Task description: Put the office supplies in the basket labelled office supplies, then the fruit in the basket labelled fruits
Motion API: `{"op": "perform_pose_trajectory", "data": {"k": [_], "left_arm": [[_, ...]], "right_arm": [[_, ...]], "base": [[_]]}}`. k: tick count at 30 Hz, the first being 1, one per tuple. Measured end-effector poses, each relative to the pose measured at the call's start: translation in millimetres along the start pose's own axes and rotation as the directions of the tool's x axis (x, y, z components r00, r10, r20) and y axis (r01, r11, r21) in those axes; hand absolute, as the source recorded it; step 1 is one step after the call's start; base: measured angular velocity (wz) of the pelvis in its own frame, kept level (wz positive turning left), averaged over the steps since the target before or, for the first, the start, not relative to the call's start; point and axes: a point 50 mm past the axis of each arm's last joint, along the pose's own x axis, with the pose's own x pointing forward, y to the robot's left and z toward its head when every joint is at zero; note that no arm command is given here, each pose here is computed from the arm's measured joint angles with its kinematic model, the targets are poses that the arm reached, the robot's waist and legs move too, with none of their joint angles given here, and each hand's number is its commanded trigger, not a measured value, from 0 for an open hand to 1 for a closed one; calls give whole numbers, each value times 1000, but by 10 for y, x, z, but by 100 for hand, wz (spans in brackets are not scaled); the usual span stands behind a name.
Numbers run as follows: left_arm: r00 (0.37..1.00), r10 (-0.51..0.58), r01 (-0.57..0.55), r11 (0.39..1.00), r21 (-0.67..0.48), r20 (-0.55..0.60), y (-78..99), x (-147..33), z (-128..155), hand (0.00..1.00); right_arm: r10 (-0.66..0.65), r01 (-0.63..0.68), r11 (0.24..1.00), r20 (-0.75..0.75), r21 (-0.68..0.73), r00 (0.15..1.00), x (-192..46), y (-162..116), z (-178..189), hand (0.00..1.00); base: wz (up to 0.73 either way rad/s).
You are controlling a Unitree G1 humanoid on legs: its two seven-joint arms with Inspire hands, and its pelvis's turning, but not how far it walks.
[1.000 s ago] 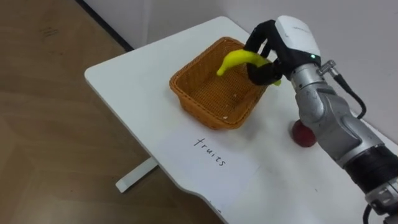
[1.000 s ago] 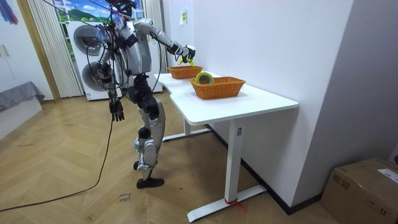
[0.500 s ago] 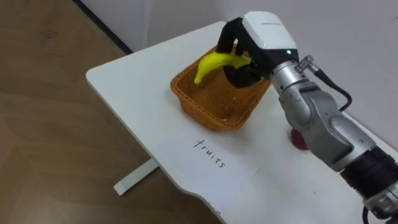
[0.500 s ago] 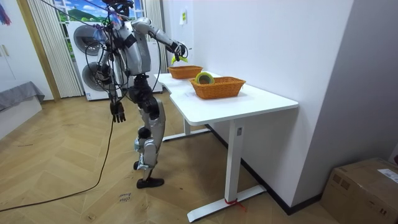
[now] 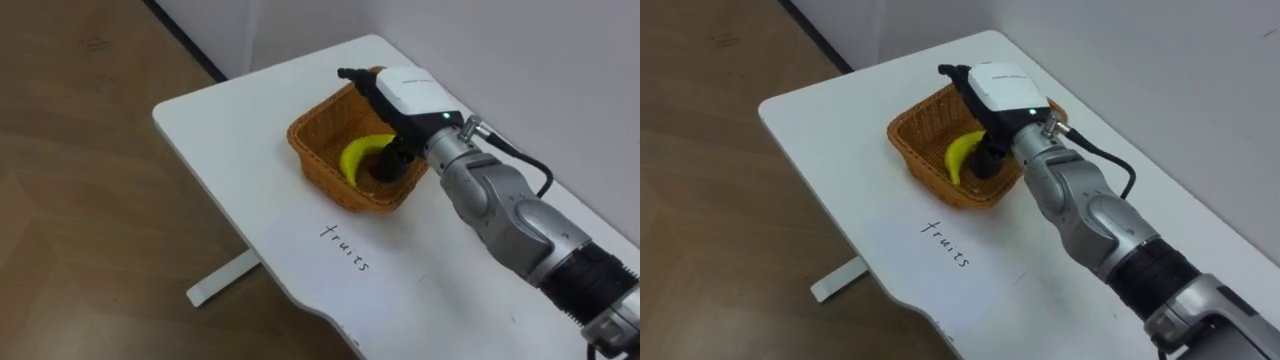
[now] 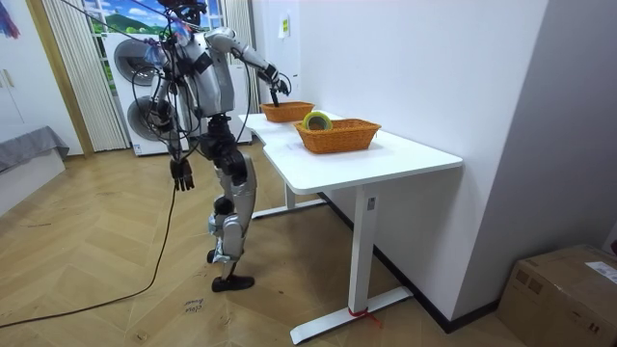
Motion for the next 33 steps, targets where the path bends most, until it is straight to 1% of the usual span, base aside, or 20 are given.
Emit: {"op": "perform_pose_trajectory", "data": {"k": [6, 13, 20, 25, 33], "left_arm": [[1000, -1, 1, 1000, -2, 14, -6, 2, 28, 0], [1000, -17, 17, 1000, -9, -1, -79, -12, -13, 0], [999, -25, 25, 1000, -9, -21, -102, -16, -54, 0], [999, -29, 29, 1000, -10, -31, -100, -17, -66, 0], [998, -45, 44, 999, -14, -46, -103, -32, -88, 0]], "right_arm": [[11, -11, 1000, 17, -6, 1000, 1, -8, 9, 0], [39, -39, 999, 23, -2, 999, 1, -16, 15, 0], [76, -76, 997, -15, 8, 997, -13, 18, -95, 0], [140, -140, 990, -53, 5, 989, -60, 86, -173, 0], [194, -194, 981, -98, 15, 976, -87, 124, -234, 0]], "base": [[-2], [-8], [-2], [0], [-1]]}}
